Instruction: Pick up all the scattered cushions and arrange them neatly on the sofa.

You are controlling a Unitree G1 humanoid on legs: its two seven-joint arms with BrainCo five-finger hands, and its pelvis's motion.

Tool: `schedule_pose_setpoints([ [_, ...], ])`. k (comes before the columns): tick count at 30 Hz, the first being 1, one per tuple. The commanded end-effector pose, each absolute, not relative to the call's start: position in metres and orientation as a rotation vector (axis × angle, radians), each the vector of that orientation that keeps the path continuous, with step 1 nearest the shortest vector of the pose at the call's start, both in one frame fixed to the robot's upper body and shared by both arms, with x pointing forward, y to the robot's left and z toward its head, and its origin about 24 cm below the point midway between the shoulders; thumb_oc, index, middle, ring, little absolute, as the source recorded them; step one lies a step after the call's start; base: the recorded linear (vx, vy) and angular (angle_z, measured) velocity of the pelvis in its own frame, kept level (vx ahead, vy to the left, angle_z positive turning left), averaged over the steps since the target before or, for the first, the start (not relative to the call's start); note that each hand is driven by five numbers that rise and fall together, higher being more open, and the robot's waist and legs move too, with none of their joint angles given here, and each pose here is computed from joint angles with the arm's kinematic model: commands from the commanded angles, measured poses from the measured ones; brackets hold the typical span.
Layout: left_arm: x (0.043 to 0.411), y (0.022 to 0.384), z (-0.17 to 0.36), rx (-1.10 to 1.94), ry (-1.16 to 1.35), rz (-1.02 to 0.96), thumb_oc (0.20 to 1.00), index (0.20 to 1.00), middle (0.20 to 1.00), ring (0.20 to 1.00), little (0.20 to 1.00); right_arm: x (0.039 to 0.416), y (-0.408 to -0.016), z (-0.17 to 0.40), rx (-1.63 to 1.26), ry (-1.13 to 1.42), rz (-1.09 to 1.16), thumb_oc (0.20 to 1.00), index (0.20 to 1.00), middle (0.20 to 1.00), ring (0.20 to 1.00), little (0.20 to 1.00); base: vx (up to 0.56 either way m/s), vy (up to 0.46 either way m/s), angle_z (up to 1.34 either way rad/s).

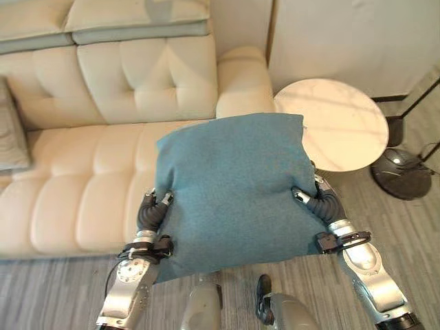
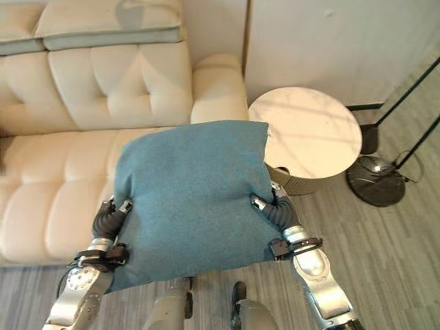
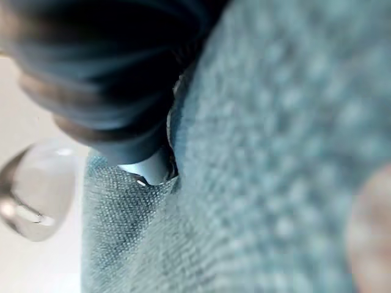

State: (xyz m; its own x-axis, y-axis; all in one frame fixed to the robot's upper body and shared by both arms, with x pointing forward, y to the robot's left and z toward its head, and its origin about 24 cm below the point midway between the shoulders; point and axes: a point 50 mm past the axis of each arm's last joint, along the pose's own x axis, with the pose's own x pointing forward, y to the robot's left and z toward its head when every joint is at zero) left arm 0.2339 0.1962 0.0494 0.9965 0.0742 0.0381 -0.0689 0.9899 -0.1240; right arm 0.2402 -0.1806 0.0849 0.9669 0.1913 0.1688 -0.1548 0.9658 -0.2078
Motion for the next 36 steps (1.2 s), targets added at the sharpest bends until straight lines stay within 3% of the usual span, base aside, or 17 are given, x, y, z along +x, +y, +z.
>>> schedule_pose_setpoints([
  [1,0.248,0.159,0.101,-0.147,-0.316,-0.147,0.2,0.2,0.2,0.2,0.2,0.243,-0.15,0.148,-0.099,-0.542,0.287,0.2,0.2,0.2,0.2,0.2,-0.2,-0.009,0.53],
  [11,0.25,0.152,0.094,-0.167,-0.279,-0.168,0.2,0.2,0.2,0.2,0.2,0.245,-0.151,0.139,-0.101,-0.491,0.279,0.2,0.2,0.2,0.2,0.2,0.02,0.093,0.51],
  [27,0.247,0.164,0.093,-0.108,-0.268,-0.133,0.2,0.2,0.2,0.2,0.2,0.247,-0.128,0.136,0.009,-0.484,0.353,0.2,0.2,0.2,0.2,0.2,0.05,0.183,-0.03],
  [36,0.246,0.16,0.095,-0.113,-0.287,-0.155,0.2,0.2,0.2,0.2,0.2,0.246,-0.136,0.139,0.036,-0.494,0.356,0.2,0.2,0.2,0.2,0.2,0.2,0.08,0.17],
])
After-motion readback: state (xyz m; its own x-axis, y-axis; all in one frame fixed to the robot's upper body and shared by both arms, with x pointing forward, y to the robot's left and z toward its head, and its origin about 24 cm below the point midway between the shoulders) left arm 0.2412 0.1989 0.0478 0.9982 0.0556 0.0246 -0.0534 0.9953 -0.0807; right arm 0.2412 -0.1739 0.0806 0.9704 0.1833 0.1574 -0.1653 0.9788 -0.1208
